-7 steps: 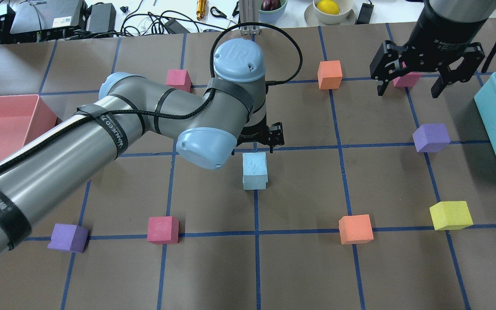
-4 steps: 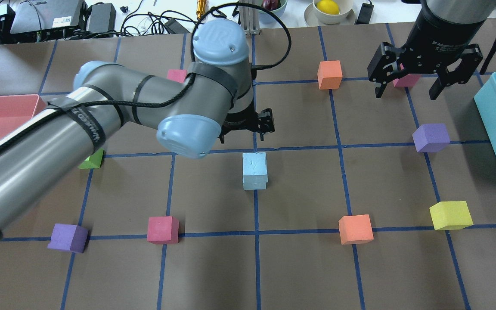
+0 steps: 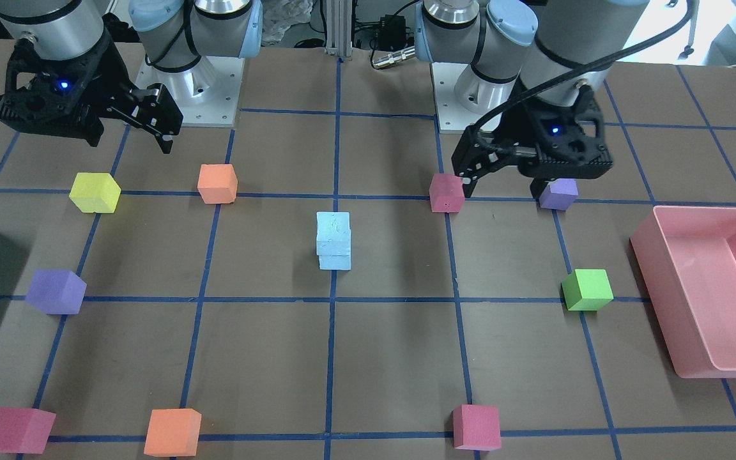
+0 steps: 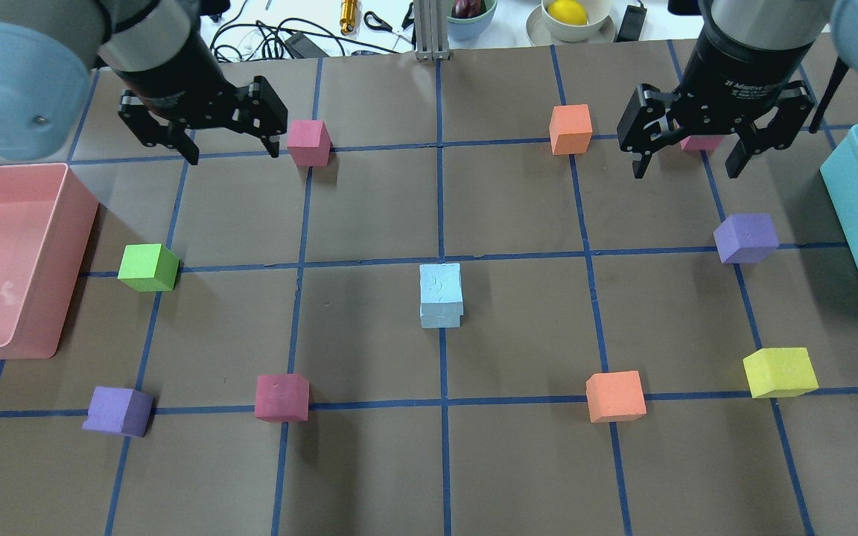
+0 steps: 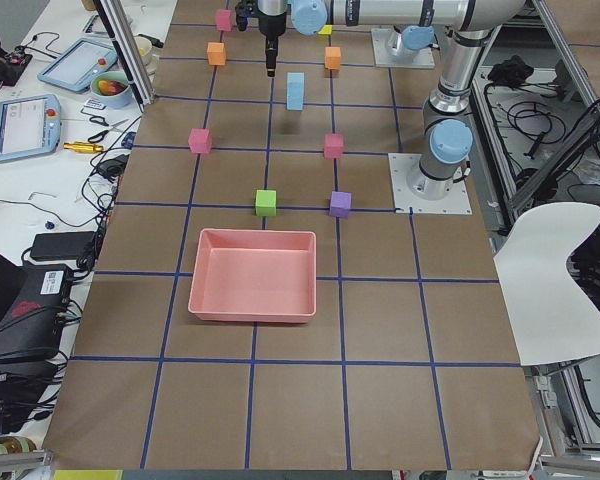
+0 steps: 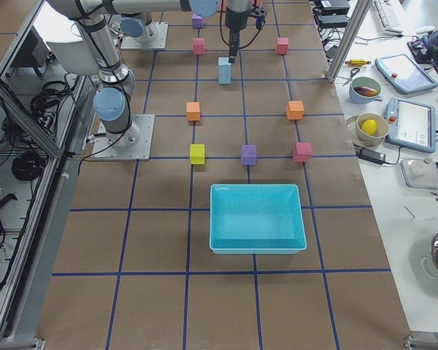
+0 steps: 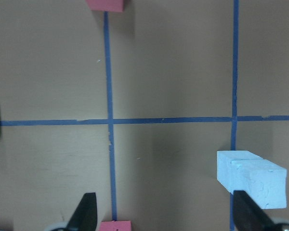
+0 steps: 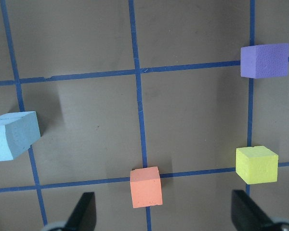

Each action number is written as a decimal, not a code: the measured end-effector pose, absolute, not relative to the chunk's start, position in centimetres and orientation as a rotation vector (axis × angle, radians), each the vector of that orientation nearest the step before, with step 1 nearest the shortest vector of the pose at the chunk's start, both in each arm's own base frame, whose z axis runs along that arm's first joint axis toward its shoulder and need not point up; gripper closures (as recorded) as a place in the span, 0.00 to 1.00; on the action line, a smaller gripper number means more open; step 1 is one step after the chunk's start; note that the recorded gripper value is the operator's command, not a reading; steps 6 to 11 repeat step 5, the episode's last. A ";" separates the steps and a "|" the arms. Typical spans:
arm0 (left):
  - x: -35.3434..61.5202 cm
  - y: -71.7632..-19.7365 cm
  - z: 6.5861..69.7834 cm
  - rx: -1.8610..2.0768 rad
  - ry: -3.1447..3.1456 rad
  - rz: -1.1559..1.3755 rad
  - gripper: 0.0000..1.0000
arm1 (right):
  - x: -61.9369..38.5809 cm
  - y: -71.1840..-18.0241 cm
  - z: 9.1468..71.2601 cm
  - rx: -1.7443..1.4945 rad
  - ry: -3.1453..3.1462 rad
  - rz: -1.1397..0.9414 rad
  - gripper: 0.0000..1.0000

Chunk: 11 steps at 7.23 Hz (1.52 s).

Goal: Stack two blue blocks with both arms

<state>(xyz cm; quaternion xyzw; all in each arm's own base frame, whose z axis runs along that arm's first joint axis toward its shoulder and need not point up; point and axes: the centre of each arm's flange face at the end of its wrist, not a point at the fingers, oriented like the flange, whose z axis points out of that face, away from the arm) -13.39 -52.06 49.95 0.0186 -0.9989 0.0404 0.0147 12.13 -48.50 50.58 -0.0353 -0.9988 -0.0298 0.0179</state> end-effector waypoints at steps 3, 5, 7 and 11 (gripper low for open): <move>-10.1 -51.6 51.1 0.074 -3.114 0.096 0.00 | 12.1 -48.5 50.5 -0.110 -3.103 -0.096 0.00; -10.1 -51.3 51.3 0.053 -3.117 0.077 0.00 | 12.1 -48.6 50.5 -0.101 -3.106 -0.095 0.00; -10.1 -51.3 51.3 0.053 -3.117 0.077 0.00 | 12.1 -48.6 50.5 -0.101 -3.106 -0.095 0.00; -10.1 -51.3 51.3 0.053 -3.117 0.077 0.00 | 12.1 -48.6 50.5 -0.101 -3.106 -0.095 0.00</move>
